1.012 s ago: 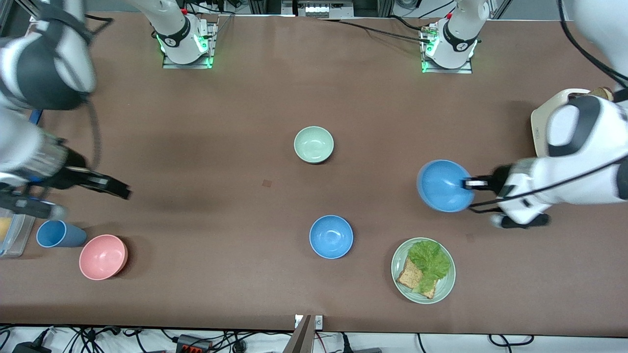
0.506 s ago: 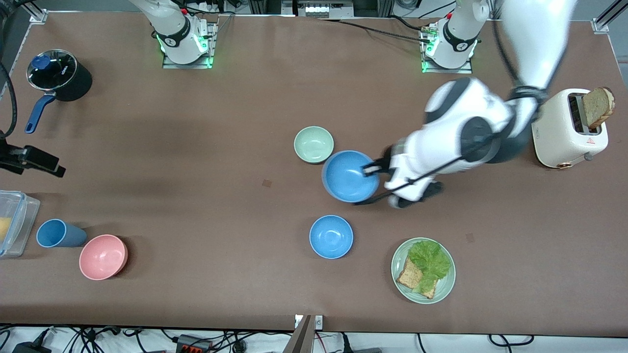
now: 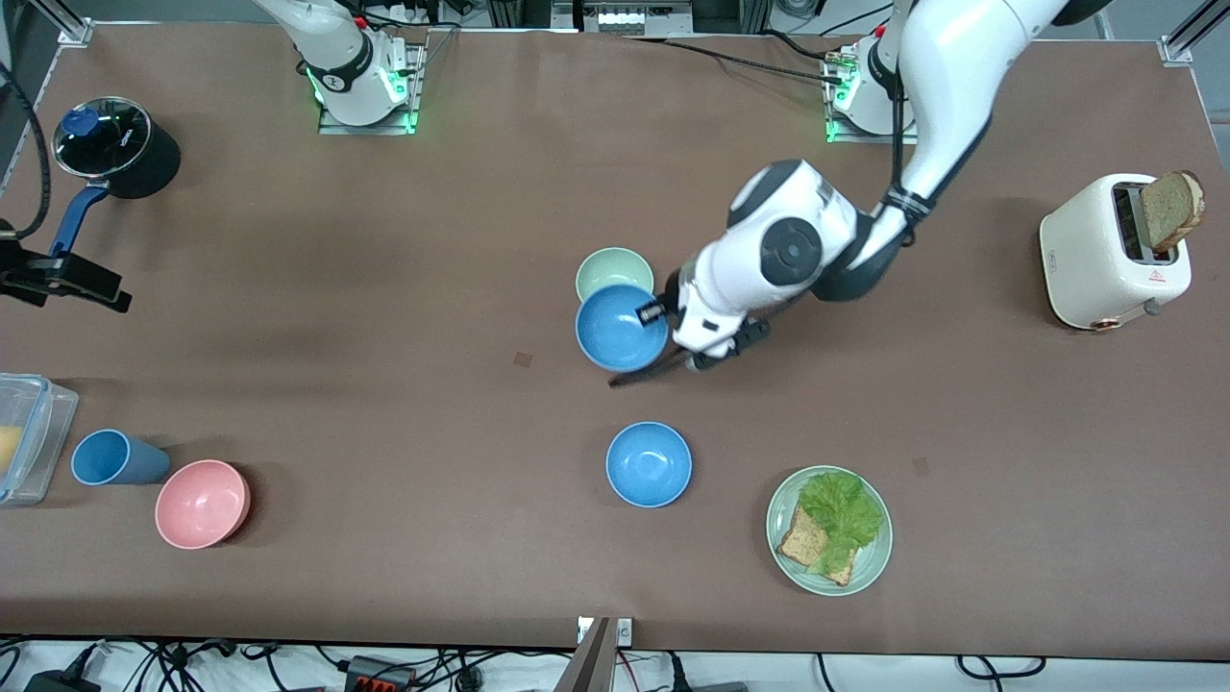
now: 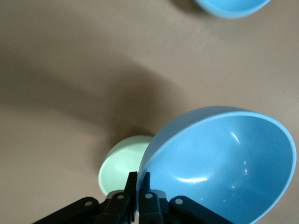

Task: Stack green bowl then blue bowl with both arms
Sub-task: 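Carry the blue bowl with the left gripper over the green bowl, then lower the blue bowl into the green bowl and open the left gripper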

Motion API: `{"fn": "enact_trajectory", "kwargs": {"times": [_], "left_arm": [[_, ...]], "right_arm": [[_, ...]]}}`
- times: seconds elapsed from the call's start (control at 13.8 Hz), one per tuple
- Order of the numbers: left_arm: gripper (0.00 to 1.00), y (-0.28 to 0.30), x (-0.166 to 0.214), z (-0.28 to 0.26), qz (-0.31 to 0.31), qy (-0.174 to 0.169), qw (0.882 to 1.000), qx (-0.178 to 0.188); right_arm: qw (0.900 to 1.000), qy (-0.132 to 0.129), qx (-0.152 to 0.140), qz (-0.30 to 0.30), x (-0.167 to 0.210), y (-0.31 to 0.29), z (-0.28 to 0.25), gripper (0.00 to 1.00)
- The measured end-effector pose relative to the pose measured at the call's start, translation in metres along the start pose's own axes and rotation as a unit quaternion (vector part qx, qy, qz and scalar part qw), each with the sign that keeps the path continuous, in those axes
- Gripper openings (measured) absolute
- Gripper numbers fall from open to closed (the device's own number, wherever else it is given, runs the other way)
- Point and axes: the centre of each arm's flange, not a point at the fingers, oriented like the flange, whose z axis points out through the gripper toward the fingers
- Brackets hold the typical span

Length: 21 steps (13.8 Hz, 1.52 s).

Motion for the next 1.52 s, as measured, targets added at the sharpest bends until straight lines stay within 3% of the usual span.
{"fn": "enact_trajectory", "kwargs": {"times": [0.36,0.8,1.3,1.52], "left_arm": [[0.05,-0.023,-0.038,0.029,0.021,0.009,1.000,0.017],[0.05,-0.027,-0.076,0.058,0.051,0.006,0.998,0.029],[0.05,-0.032,-0.062,0.069,0.066,0.023,0.997,0.029],[0.13,-0.033,-0.058,0.076,0.070,0.024,0.997,0.031]], "right_arm": [[1.000,0.001,0.002,0.000,-0.025,0.002,0.005,1.00],[1.000,-0.003,0.002,-0.002,-0.027,0.000,0.009,1.00],[1.000,-0.002,0.002,-0.003,-0.028,-0.002,0.007,1.00],[1.000,0.001,0.002,-0.003,-0.029,-0.002,0.004,1.00]]}}
